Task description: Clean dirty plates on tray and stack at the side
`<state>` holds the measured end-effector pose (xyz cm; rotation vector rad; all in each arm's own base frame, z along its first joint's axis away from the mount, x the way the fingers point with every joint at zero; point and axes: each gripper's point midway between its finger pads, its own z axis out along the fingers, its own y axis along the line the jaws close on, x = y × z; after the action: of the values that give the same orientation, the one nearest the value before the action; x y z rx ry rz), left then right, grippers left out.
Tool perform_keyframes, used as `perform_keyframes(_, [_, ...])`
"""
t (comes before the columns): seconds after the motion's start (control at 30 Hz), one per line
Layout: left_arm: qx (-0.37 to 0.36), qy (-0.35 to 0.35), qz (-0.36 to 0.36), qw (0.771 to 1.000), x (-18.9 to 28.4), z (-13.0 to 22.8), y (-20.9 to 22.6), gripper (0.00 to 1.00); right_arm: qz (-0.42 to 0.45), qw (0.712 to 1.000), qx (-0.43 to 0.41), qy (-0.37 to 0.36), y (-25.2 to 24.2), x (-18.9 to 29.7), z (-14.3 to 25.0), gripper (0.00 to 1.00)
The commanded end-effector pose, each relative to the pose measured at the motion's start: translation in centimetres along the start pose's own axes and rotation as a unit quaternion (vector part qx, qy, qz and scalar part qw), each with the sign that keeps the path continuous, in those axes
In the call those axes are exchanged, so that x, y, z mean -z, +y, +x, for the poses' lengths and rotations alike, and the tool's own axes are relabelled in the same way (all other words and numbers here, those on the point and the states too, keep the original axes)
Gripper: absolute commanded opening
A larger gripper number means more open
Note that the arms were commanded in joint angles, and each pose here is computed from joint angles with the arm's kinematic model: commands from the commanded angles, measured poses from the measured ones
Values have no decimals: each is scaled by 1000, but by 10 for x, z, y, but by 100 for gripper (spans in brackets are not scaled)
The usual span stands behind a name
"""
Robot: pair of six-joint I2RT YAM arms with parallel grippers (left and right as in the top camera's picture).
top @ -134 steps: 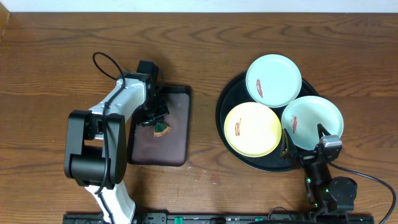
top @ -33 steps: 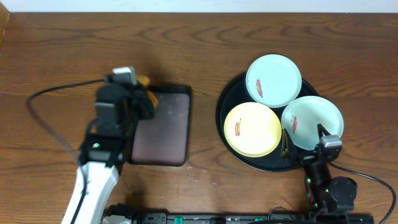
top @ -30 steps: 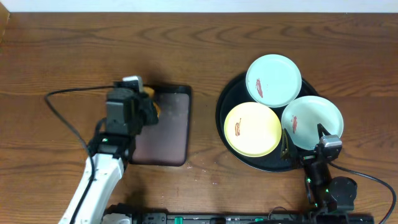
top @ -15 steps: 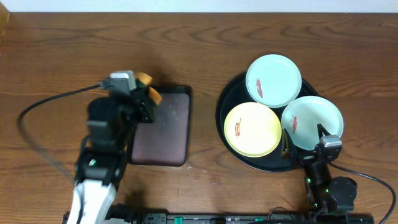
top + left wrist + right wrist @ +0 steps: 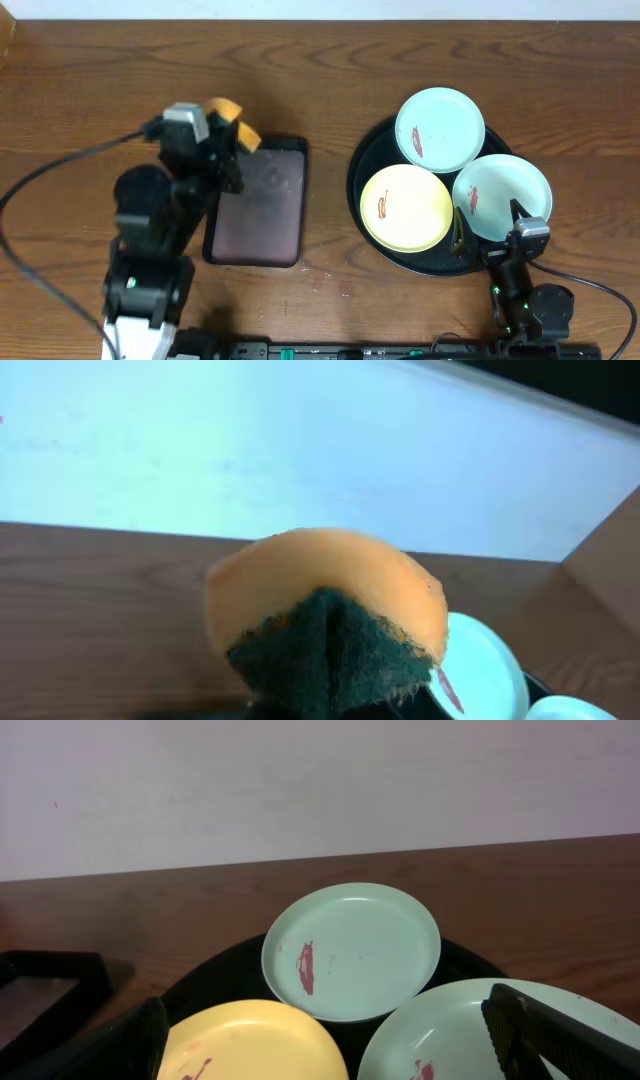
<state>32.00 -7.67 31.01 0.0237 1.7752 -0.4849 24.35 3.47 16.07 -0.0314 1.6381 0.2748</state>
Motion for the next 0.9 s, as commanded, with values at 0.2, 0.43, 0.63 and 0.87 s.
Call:
perform_keyframes(0.2, [24,228,-68,971,-43,162,61,7,-3,1000,4,1,2,0,1,99])
perform_keyframes(0.43, [-34,17,12,999,-4,4,-3,8,-3,1000,4,1,2,0,1,99])
perform_keyframes(0.63, [-36,7,-59,998,23,10,18,7,-3,1000,4,1,2,0,1,99])
perform_keyframes(0.87, [-18,206,-186,960,-30,159,103,7,-3,1000,4,1,2,0,1,99])
